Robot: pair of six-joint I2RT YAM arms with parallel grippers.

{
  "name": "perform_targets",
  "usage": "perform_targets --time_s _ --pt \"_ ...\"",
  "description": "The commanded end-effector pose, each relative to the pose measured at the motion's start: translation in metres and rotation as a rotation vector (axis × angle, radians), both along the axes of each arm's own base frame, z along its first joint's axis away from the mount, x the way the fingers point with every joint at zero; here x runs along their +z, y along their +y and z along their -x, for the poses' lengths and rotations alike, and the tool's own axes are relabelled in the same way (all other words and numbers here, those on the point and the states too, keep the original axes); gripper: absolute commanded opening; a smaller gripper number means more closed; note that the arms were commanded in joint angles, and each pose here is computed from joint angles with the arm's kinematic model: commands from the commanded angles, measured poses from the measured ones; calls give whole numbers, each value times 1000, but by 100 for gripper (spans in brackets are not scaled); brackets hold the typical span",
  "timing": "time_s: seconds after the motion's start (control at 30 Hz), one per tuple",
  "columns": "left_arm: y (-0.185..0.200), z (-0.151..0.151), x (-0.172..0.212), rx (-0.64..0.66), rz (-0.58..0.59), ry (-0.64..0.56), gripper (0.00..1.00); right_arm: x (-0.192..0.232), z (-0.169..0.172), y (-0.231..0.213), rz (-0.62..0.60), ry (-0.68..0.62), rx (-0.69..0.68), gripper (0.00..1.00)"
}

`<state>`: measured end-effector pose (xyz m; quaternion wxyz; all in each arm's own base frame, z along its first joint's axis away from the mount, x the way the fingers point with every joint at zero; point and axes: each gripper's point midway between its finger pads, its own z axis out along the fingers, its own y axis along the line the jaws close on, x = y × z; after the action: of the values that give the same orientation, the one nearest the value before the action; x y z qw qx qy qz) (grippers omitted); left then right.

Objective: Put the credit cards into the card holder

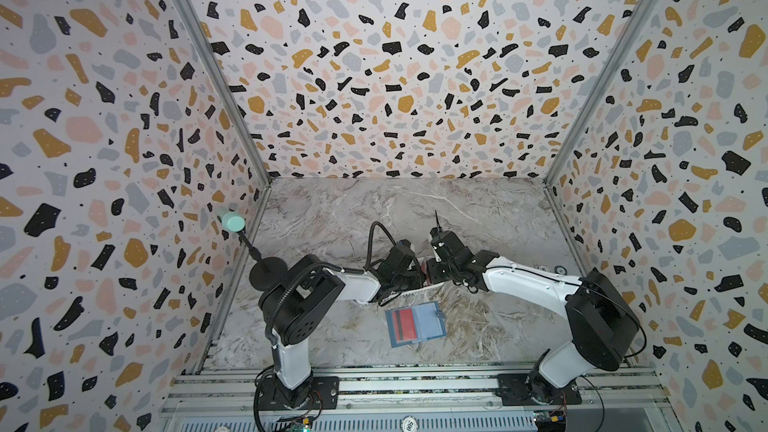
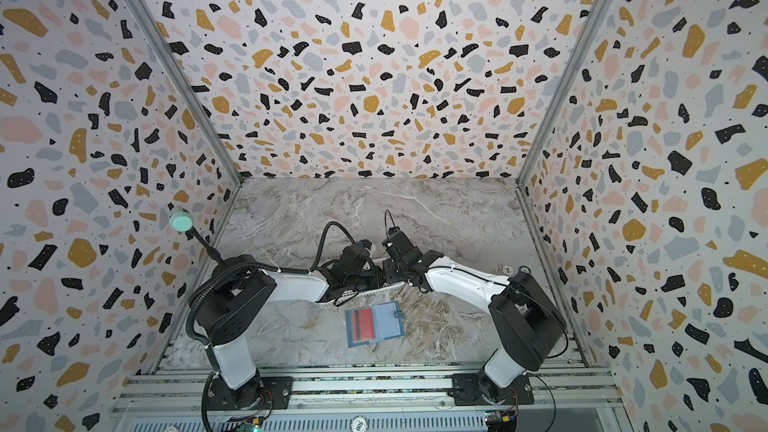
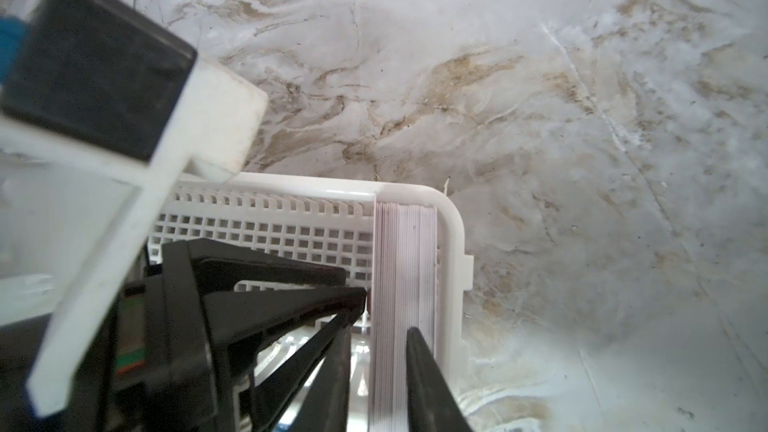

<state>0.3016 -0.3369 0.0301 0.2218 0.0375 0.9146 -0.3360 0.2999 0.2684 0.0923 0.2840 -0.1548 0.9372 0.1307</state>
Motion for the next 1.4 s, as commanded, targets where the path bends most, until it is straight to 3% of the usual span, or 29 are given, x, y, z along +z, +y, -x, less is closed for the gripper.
perform_targets --time_s 0.0,0.53,1.1,1.37 --pt "1 2 -12 -6 -25 32 24 3 3 -1 7 -2 -7 19" --pt "3 2 -4 -2 -19 24 24 -3 3 0 25 1 -15 0" --pt "34 2 3 60 -56 23 24 -7 6 18 31 1 25 0" --pt "30 1 5 56 -38 23 24 -13 7 16 53 8 24 11"
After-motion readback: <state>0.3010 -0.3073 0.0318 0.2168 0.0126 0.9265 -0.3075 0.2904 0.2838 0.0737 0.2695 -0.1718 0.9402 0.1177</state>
